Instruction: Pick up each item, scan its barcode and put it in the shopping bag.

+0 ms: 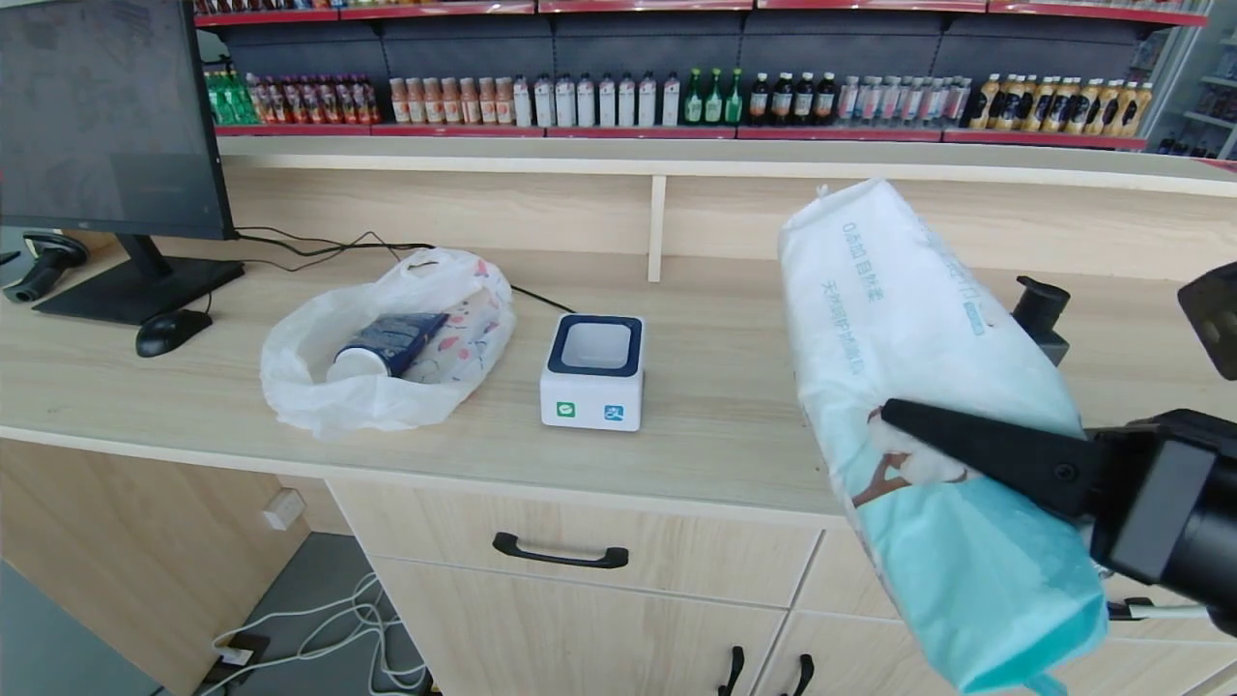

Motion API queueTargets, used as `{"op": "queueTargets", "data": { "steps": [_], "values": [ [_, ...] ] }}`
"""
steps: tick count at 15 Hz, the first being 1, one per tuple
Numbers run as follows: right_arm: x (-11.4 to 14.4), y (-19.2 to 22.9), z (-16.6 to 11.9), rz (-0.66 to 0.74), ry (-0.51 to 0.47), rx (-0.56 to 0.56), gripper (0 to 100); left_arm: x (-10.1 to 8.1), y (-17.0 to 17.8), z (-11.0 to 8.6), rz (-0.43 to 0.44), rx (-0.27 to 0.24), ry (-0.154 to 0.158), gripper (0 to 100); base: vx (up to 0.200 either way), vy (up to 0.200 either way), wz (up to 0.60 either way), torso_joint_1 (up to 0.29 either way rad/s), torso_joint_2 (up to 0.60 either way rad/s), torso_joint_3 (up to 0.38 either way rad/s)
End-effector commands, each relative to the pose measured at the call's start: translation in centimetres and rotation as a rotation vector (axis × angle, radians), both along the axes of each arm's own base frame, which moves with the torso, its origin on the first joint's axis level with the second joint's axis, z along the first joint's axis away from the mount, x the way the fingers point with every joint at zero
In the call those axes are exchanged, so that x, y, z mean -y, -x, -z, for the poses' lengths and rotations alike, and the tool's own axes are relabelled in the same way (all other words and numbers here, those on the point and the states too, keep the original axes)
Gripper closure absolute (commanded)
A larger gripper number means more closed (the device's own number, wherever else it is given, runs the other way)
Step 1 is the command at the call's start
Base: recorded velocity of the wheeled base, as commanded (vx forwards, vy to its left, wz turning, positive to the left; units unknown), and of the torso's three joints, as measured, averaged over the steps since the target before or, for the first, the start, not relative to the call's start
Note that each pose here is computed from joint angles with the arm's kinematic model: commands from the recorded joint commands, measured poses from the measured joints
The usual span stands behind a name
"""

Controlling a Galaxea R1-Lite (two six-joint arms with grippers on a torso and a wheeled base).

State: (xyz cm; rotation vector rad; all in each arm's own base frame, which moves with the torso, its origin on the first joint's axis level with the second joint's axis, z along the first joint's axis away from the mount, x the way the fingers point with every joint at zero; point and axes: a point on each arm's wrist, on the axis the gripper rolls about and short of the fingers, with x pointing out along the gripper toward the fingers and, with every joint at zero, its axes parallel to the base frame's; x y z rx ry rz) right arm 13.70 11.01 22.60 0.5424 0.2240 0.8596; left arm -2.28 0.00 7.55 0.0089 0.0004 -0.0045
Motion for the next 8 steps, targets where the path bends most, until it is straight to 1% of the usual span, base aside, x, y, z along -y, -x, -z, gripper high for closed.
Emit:
{"op": "queueTargets", "data": {
  "steps": [1, 2, 3, 4, 5, 7, 8],
  "values": [
    [-0.3, 0.2, 2.2, -0.128, -0.119, -0.155, 100, 0.0, 0.0, 0.0, 0.000, 0.000, 0.000, 0, 0.000, 0.000, 0.00, 0.000, 0.00, 0.000],
    [-0.4, 0.1, 2.2, -0.134, -0.158, -0.191, 100, 0.0, 0.0, 0.0, 0.000, 0.000, 0.000, 0, 0.000, 0.000, 0.00, 0.000, 0.00, 0.000],
    [-0.7, 0.1, 1.9, -0.161, -0.258, -0.276, 100, 0.0, 0.0, 0.0, 0.000, 0.000, 0.000, 0, 0.000, 0.000, 0.00, 0.000, 0.00, 0.000],
    [-1.0, -0.2, 1.9, -0.167, -0.306, -0.347, 100, 0.0, 0.0, 0.0, 0.000, 0.000, 0.000, 0, 0.000, 0.000, 0.00, 0.000, 0.00, 0.000],
    [-1.1, -0.4, 1.8, -0.170, -0.330, -0.373, 100, 0.0, 0.0, 0.0, 0.000, 0.000, 0.000, 0, 0.000, 0.000, 0.00, 0.000, 0.00, 0.000],
    [-2.1, -1.7, 1.2, -0.186, -0.476, -0.548, 100, 0.0, 0.0, 0.0, 0.000, 0.000, 0.000, 0, 0.000, 0.000, 0.00, 0.000, 0.00, 0.000],
    [-2.5, -2.1, 1.5, -0.187, -0.513, -0.614, 100, 0.0, 0.0, 0.0, 0.000, 0.000, 0.000, 0, 0.000, 0.000, 0.00, 0.000, 0.00, 0.000]
  ]
}}
